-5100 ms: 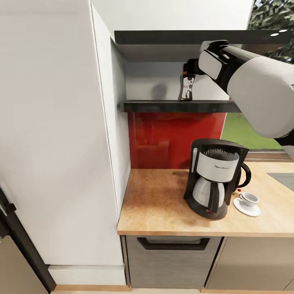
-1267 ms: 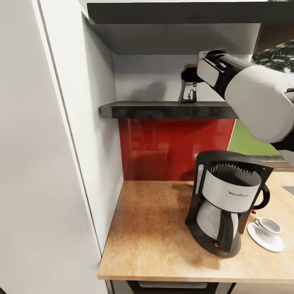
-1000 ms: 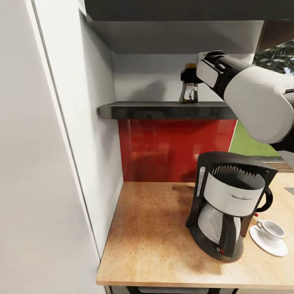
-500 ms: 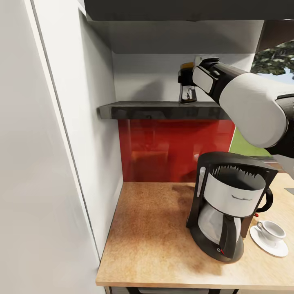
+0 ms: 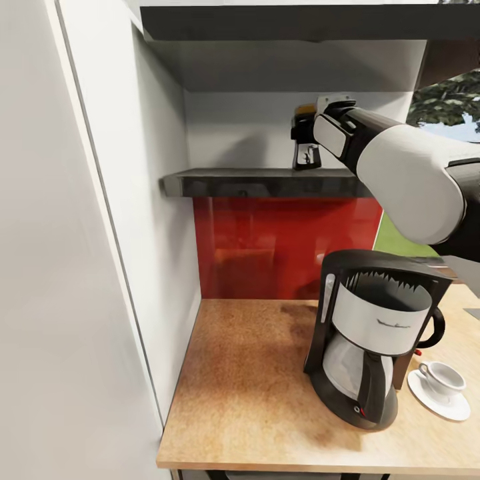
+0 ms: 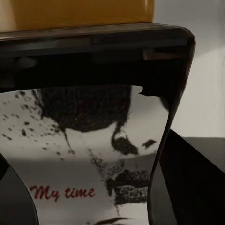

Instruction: Set up a coffee station on the kitchen countertop: keep the coffee maker on the countertop, move the bottle of coffee from the kitchen shelf to the counter next to the coffee maker, place a paper coffee filter on top of the coffee maker, put the saucer next to the coffee maker with the coffee cup on the saucer, and place the electric kettle next to the coffee maker.

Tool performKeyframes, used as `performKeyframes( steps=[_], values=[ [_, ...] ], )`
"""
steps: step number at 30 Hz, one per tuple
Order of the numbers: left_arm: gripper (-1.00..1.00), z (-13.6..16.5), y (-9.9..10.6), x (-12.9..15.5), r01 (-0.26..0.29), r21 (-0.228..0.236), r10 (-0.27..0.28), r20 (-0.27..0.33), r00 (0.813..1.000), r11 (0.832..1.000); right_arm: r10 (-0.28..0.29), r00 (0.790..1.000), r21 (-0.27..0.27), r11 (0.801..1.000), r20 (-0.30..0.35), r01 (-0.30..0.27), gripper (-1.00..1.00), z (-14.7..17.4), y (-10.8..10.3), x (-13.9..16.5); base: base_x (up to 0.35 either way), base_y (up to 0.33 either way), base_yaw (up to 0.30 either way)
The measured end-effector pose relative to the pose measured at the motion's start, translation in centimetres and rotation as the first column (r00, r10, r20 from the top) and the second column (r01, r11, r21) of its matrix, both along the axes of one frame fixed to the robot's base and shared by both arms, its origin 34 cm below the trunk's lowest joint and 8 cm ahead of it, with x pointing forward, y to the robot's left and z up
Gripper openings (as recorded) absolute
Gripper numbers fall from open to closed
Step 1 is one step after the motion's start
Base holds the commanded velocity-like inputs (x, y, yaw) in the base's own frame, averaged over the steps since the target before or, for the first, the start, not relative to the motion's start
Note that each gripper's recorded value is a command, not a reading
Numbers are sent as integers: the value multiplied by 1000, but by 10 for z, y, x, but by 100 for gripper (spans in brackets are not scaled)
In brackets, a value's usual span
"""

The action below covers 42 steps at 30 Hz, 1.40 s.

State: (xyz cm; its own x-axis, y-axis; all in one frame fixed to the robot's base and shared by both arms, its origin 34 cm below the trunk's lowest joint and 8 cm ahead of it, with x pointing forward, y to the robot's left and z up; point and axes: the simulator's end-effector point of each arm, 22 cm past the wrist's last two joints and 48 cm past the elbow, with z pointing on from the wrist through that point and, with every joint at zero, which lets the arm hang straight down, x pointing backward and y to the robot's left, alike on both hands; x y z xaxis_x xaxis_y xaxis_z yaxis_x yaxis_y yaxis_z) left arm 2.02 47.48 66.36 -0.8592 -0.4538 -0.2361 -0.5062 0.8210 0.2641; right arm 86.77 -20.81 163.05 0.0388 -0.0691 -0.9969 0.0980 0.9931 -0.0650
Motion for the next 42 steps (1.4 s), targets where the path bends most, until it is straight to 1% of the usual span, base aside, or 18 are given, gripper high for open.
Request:
performKeyframes(
  steps=[21, 35, 42],
  values=[
    [100, -3, 0, 11, 0, 0, 0, 34, 999, 1000, 6, 1000, -3, 1000, 31, -6, -100, 24, 4, -21, 0, 0, 0],
    [100, -3, 0, 13, 2, -1, -2, 37, 999, 1000, 25, 999, -4, 1000, 26, -25, -100, 20, 8, -20, -1, 0, 0],
    [100, -3, 0, 13, 3, -1, -3, 35, 999, 1000, 26, 999, -4, 1000, 26, -26, -100, 20, 9, -20, -273, 0, 0]
  ],
)
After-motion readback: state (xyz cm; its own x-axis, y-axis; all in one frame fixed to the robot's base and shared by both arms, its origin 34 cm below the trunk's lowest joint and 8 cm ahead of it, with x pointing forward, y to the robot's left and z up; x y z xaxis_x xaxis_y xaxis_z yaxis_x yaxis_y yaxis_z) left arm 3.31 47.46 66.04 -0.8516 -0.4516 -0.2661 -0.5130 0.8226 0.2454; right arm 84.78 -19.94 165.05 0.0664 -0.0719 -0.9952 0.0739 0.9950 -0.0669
